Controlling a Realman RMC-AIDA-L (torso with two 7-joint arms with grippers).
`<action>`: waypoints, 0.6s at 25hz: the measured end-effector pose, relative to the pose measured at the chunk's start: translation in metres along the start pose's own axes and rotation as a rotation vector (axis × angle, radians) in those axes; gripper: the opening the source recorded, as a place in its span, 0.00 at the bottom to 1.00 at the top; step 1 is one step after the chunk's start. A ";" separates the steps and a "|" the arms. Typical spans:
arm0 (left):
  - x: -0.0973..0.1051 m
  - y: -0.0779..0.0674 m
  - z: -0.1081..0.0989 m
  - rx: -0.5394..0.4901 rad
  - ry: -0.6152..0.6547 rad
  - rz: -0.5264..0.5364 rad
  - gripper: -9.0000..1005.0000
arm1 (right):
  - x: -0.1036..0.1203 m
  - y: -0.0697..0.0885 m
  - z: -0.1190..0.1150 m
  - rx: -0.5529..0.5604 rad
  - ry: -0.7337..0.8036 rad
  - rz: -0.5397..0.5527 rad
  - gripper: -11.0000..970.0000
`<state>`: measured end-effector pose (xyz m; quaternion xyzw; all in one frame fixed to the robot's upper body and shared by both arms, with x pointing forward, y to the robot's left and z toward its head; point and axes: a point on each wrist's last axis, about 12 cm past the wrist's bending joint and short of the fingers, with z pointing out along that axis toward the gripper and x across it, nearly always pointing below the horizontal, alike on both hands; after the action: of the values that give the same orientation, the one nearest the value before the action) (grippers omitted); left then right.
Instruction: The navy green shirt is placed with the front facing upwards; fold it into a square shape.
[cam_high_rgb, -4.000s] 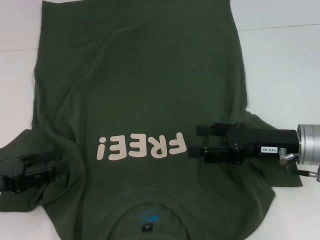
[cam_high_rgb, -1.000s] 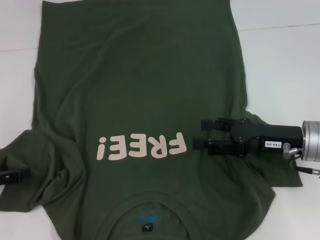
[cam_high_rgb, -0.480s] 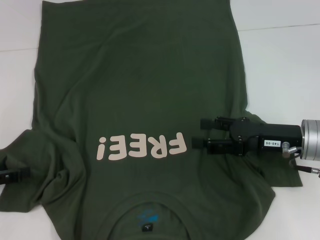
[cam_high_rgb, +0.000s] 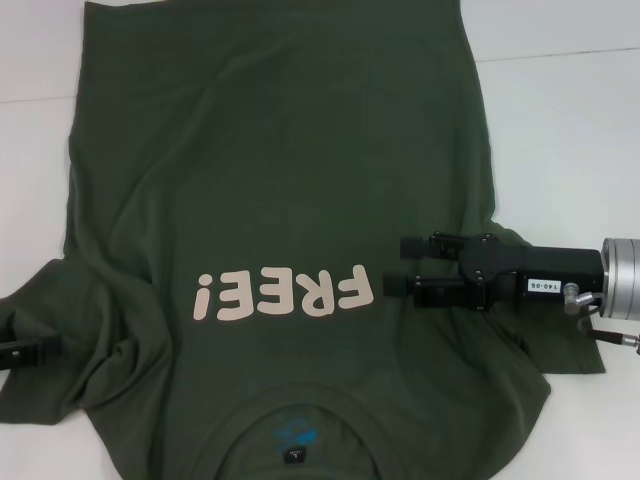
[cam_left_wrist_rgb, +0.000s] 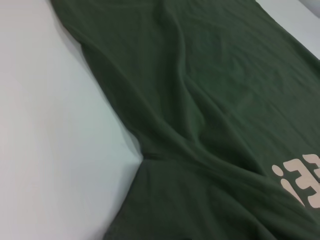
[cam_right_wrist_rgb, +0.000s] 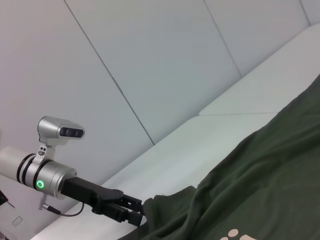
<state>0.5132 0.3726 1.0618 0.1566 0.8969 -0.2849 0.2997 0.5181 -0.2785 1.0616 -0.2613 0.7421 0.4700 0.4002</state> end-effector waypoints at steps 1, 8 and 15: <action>0.000 0.000 0.000 0.004 0.001 -0.001 0.79 | 0.000 0.000 0.000 0.000 0.000 0.000 0.94; 0.000 -0.007 0.008 0.038 0.027 0.019 0.79 | 0.000 0.000 0.000 0.002 0.000 -0.001 0.94; -0.001 -0.010 0.012 0.051 0.024 0.024 0.79 | 0.000 -0.001 0.000 0.005 -0.001 0.000 0.94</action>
<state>0.5147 0.3574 1.0590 0.1784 0.8908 -0.3023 0.2884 0.5185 -0.2789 1.0614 -0.2601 0.7430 0.4683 0.4011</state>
